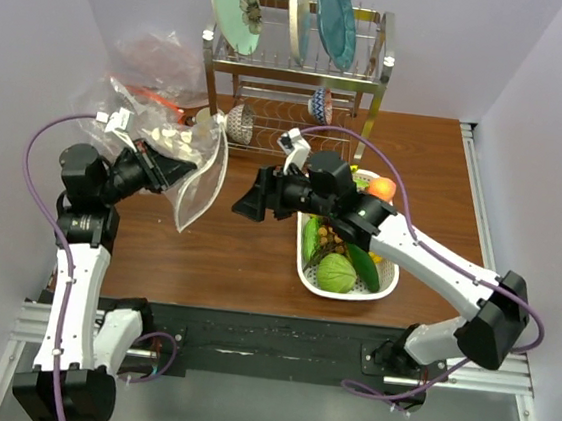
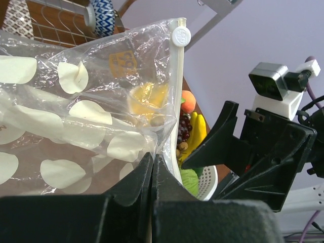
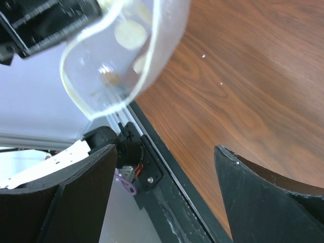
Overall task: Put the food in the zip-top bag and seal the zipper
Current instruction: Open the zipper of the food storage bag.
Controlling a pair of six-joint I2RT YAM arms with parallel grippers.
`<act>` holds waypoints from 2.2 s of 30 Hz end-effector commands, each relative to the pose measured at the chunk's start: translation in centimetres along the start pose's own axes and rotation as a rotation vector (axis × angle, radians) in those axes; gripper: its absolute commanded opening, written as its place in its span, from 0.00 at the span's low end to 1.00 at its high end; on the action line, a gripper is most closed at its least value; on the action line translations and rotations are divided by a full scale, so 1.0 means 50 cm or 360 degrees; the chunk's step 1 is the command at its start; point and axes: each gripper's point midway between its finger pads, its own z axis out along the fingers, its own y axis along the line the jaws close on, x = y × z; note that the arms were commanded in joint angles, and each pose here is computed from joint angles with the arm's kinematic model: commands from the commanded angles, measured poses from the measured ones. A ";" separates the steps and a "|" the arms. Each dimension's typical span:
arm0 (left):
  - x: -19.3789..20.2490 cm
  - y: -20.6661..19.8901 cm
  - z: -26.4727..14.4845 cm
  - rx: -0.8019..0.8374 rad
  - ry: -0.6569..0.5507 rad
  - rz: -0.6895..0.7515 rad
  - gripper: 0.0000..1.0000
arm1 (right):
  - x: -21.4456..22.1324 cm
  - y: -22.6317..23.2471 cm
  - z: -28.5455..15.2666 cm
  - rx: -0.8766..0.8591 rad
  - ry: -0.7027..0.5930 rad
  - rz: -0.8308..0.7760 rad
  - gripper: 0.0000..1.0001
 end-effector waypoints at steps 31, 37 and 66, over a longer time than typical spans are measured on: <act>0.059 0.047 -0.013 -0.0133 0.0160 0.0257 0.75 | -0.039 -0.037 0.062 0.0396 -0.0043 -0.0030 0.00; 0.097 0.022 0.024 -0.0163 0.0219 0.0419 0.73 | -0.026 -0.048 0.066 0.0428 -0.0009 0.0018 0.00; 0.062 0.075 0.044 -0.0786 0.0363 0.0732 0.00 | -0.017 -0.096 0.106 0.0491 0.0028 0.0069 0.00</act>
